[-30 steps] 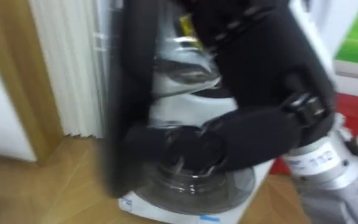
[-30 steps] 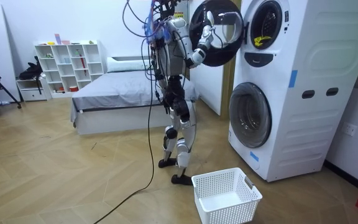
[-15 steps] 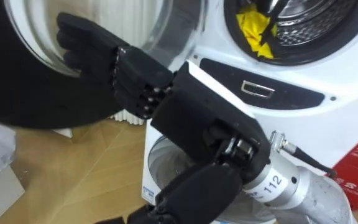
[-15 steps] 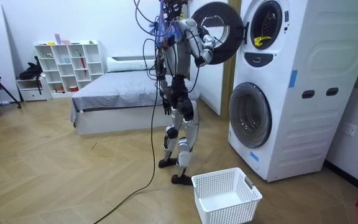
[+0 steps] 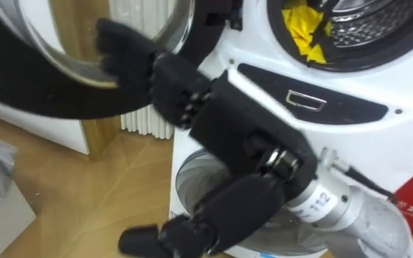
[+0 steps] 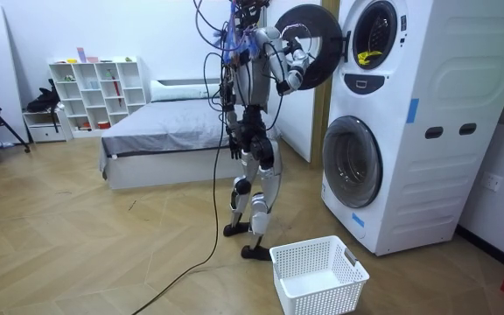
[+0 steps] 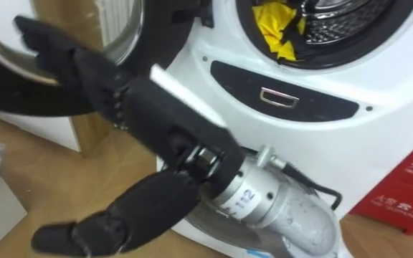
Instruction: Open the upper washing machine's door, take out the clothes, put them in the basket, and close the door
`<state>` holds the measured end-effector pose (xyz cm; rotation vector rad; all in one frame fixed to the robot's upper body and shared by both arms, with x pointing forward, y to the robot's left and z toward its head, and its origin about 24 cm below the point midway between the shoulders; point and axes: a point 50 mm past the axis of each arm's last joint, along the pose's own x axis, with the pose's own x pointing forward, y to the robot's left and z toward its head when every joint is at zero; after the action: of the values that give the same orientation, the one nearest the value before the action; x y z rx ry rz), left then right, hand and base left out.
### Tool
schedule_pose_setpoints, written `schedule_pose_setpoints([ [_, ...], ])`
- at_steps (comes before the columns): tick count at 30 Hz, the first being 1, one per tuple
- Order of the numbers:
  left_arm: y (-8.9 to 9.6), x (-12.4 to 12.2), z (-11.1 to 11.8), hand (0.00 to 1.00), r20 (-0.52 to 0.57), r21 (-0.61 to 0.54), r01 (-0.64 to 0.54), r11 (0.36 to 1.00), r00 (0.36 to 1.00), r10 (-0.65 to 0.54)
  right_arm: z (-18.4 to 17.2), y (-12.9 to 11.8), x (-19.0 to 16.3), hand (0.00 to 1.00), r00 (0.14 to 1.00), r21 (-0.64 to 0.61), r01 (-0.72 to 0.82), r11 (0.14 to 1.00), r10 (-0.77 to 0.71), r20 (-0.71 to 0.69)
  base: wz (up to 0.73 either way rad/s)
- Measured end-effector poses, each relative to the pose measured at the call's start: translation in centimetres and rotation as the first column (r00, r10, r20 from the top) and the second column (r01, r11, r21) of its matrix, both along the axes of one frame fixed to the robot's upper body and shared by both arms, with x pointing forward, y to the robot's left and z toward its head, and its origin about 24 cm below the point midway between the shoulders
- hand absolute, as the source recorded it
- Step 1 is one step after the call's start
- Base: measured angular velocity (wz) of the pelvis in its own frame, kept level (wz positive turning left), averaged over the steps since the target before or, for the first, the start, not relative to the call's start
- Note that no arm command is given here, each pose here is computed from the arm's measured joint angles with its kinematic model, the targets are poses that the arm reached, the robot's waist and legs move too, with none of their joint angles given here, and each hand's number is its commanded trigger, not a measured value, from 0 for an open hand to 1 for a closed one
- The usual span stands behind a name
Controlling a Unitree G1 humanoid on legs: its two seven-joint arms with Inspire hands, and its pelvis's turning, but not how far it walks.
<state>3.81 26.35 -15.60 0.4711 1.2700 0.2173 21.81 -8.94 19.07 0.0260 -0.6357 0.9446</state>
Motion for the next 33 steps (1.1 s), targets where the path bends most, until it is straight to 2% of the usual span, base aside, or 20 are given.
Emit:
schedule_pose_setpoints([
  [5, 0.2, -1.0, 0.0, 0.00, -0.009, 0.024, -0.042, 0.999, 0.999, 0.043, 0.7, -1.6, 0.4, 0.00, 0.994, 0.014, 0.102, 0.995, -0.103, 0.033, -0.07],
  [9, 0.4, -2.2, 0.0, 0.00, -0.024, 0.029, -0.081, 0.996, 0.996, 0.082, 1.5, -3.5, 0.1, 0.00, 0.976, 0.071, 0.208, 0.976, -0.212, 0.057, -0.04],
  [16, 0.2, -2.3, -0.1, 0.00, -0.023, 0.041, -0.086, 0.995, 0.996, 0.087, 1.0, -5.0, 0.7, 0.00, 0.929, 0.072, 0.367, 0.928, -0.369, 0.027, 0.00],
  [22, -0.2, -2.3, -0.2, 0.00, -0.042, 0.044, -0.056, 0.997, 0.997, 0.058, 1.3, -7.8, 1.5, 0.00, 0.844, 0.091, 0.533, 0.841, -0.537, 0.013, -0.01],
  [26, -0.2, -2.1, -0.2, 0.00, -0.045, 0.048, -0.046, 0.998, 0.998, 0.048, 1.2, -8.2, 1.7, 0.00, 0.818, 0.101, 0.572, 0.814, -0.574, -0.005, -0.01],
  [28, -0.2, -1.9, -0.2, 0.00, -0.046, 0.050, -0.040, 0.998, 0.998, 0.042, 0.9, -8.2, 1.9, 0.00, 0.800, 0.080, 0.598, 0.798, -0.600, 0.000, -0.07],
  [33, -0.1, -0.6, -0.1, 0.00, -0.032, 0.075, -0.041, 0.996, 0.999, 0.044, -1.7, -8.8, 4.0, 0.00, 0.748, -0.020, 0.657, 0.753, -0.655, -0.109, -0.12],
])
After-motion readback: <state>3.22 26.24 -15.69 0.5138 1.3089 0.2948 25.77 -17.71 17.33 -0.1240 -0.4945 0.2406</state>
